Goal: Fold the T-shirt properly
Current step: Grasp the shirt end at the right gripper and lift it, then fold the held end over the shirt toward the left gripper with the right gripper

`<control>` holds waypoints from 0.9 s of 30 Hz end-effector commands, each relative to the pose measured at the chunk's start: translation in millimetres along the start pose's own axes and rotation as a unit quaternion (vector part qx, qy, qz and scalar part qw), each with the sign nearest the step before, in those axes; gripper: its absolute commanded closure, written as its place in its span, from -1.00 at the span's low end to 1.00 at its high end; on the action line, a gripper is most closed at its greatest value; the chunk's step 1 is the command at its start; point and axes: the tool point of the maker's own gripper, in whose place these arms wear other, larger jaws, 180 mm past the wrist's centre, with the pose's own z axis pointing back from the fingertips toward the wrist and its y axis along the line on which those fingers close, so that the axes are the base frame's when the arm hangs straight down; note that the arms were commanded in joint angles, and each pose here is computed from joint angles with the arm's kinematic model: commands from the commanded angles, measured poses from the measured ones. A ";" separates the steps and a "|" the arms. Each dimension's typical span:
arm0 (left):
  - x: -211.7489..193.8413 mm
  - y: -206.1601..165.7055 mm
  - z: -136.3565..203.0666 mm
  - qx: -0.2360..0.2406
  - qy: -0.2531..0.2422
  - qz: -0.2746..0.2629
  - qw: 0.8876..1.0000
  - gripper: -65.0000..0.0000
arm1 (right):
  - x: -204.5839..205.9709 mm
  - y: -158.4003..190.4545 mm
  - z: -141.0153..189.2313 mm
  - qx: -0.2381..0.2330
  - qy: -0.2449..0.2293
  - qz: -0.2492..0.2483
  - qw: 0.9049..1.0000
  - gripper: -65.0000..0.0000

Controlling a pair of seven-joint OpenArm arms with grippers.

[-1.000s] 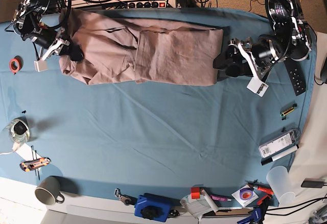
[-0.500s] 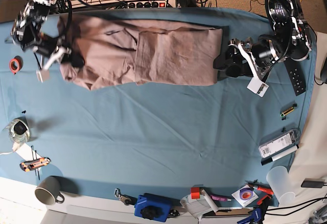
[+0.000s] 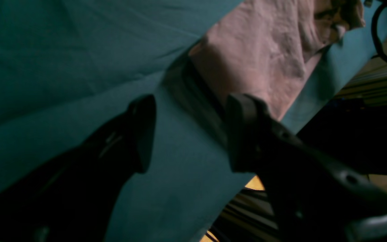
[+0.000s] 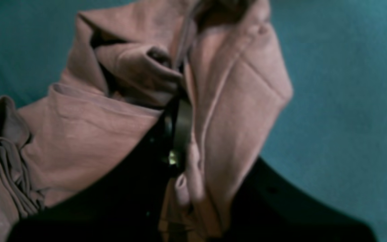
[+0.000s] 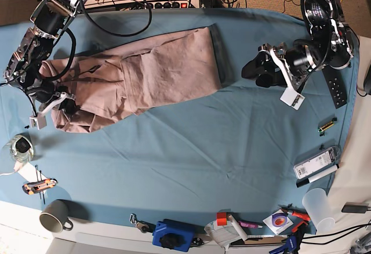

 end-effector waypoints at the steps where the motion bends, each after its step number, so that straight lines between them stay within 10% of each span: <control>1: 12.7 -6.5 5.1 -0.007 -0.017 -0.017 1.000 -0.03 | 19.7 -3.2 7.8 -0.004 -0.023 0.010 1.000 1.00; 7: 25.8 3.5 31.4 0.032 -0.051 -0.027 0.998 -0.03 | 8.7 30.0 13.2 0.078 0.005 -0.005 0.997 1.00; 14: 34.3 22.7 68.6 0.066 -0.105 -0.005 0.992 -0.03 | 49.7 78.3 48.3 0.159 -0.097 0.036 0.982 1.00; 27: 29.2 15.3 109.7 0.093 -0.132 -0.031 0.986 -0.03 | 24.6 201.1 47.2 0.364 -0.062 0.090 0.925 1.00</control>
